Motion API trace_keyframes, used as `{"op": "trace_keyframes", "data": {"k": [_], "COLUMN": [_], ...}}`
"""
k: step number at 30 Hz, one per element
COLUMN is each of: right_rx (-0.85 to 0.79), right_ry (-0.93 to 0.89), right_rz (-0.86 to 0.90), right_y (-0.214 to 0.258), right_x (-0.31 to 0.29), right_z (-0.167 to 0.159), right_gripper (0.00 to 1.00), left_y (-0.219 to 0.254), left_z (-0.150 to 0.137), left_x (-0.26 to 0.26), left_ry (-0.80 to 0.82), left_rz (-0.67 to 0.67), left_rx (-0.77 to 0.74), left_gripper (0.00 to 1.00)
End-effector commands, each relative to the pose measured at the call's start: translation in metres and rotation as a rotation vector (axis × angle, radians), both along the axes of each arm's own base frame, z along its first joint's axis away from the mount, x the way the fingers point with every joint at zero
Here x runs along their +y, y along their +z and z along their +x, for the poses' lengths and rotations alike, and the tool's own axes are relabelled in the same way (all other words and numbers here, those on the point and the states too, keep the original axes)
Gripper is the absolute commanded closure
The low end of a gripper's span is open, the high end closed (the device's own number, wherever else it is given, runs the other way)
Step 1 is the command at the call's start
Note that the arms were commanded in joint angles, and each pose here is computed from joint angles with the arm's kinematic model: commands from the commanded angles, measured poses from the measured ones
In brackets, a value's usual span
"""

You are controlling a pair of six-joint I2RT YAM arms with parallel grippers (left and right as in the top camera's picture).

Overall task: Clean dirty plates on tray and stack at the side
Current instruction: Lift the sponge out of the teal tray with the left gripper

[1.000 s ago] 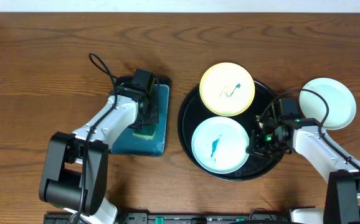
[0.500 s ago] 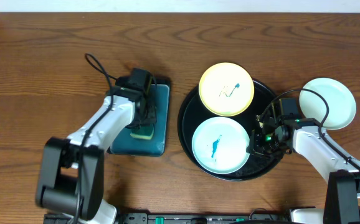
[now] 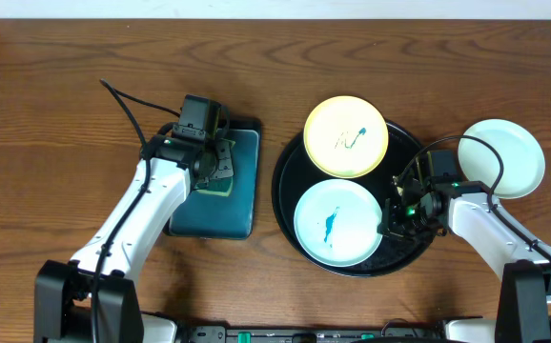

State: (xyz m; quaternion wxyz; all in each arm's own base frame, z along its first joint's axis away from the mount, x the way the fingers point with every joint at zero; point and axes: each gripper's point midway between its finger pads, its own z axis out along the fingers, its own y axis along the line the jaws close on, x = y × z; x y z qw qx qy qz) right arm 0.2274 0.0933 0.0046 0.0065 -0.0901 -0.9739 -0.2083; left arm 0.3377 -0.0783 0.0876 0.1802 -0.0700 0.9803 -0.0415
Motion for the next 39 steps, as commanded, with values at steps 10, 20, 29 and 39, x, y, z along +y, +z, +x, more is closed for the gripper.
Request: {"op": "trace_keyframes", "data": {"k": [10,20,29,39], "right_rx": [0.0,0.0,0.001,0.001], "right_ry": [-0.002,-0.002,-0.002,-0.002], "right_rz": [-0.021,-0.021,-0.02,-0.02], "right_y": [-0.004,-0.004,-0.004,-0.004], "right_x": [-0.001,-0.001,-0.001,-0.001], "right_z": [0.0,0.0,-0.001,-0.001], "right_gripper": [0.99,0.99,0.99,0.99], "left_y": [-0.046,-0.088,-0.106,-0.106], "left_z": [-0.013,-0.024,-0.031,-0.031], "left_x": [0.006,0.008,0.01,0.01], "left_ry": [-0.004,-0.004,-0.004,-0.004], "left_rz": [0.044,0.075,0.089,0.089], "left_rx": [0.138,0.264,0.323,0.324], "left_gripper": [0.92,0.92,0.92,0.92]}}
